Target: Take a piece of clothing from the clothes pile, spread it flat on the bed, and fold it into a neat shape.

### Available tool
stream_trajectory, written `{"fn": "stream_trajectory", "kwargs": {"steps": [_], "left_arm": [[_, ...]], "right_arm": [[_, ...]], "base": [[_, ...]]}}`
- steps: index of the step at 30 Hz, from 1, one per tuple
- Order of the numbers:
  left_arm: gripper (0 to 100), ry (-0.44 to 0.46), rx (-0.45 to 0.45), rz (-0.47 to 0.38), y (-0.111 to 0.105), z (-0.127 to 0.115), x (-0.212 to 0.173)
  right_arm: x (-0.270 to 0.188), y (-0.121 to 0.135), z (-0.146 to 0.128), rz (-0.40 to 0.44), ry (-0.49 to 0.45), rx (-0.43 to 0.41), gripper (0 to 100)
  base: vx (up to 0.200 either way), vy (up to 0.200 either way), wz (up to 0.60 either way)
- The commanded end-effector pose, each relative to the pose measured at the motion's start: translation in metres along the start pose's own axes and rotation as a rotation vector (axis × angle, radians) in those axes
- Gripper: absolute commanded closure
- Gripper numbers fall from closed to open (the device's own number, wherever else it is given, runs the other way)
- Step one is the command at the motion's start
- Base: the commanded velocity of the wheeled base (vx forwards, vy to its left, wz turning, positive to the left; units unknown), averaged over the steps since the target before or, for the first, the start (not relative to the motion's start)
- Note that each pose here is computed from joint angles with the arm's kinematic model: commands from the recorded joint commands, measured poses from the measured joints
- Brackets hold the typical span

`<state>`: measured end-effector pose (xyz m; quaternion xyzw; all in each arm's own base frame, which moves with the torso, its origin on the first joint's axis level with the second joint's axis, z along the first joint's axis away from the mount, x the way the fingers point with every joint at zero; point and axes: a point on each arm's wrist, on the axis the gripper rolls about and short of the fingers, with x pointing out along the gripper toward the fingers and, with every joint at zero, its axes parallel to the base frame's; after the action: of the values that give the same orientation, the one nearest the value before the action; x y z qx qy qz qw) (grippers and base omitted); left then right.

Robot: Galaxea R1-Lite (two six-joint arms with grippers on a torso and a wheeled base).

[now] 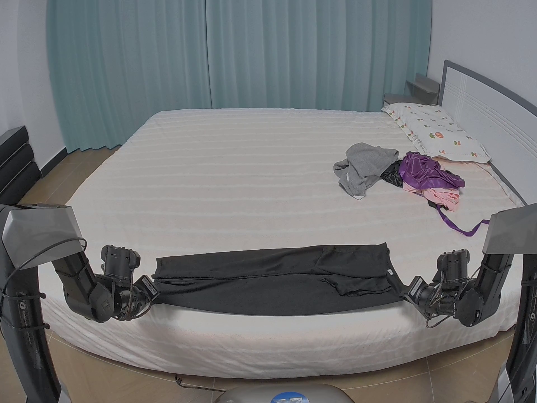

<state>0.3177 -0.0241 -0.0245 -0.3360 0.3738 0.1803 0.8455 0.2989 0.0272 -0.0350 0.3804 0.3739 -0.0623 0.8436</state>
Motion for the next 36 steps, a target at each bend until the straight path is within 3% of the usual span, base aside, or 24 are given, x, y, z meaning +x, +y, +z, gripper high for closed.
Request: {"fn": "stream_trajectory", "kwargs": {"steps": [1, 7, 8, 9, 15, 19, 22, 27, 36], "left_arm": [[100, 0.010, 0.002, 0.005, 0.002, -0.001, -0.001], [100, 0.033, 0.017, 0.005, 0.005, -0.004, -0.001], [100, 0.033, 0.018, 0.004, 0.004, -0.004, -0.001], [0, 0.035, 0.019, 0.002, 0.004, -0.005, -0.002], [0, 0.068, 0.020, -0.007, 0.007, -0.008, -0.005], [0, 0.045, -0.004, -0.015, 0.010, 0.001, -0.009], [0, 0.035, -0.030, -0.047, 0.010, 0.011, -0.015], [0, 0.046, -0.087, -0.118, 0.008, 0.024, -0.027], [0, 0.050, -0.102, -0.118, 0.008, 0.023, -0.025]], "right_arm": [[-0.011, -0.005, -0.007, -0.014, 0.031, -0.019, 100], [-0.009, -0.010, -0.011, -0.017, 0.038, -0.074, 100], [-0.007, -0.010, -0.011, -0.014, 0.035, -0.076, 0], [-0.006, -0.010, -0.011, -0.011, 0.032, -0.077, 0], [-0.014, -0.003, -0.007, 0.021, 0.002, -0.079, 0], [-0.040, 0.019, 0.002, 0.099, -0.050, -0.046, 0], [-0.045, 0.038, -0.011, 0.158, -0.022, -0.022, 0], [-0.022, 0.045, -0.031, 0.156, 0.042, -0.024, 0], [-0.031, 0.058, -0.026, 0.179, -0.015, -0.035, 0]], "base": [[0.000, 0.000, 0.00], [0.000, 0.000, 0.00], [0.000, 0.000, 0.00], [0.000, 0.000, 0.00], [0.000, 0.000, 0.00], [0.000, 0.000, 0.00], [0.000, 0.000, 0.00], [0.000, 0.000, 0.00], [0.000, 0.000, 0.00]]}}
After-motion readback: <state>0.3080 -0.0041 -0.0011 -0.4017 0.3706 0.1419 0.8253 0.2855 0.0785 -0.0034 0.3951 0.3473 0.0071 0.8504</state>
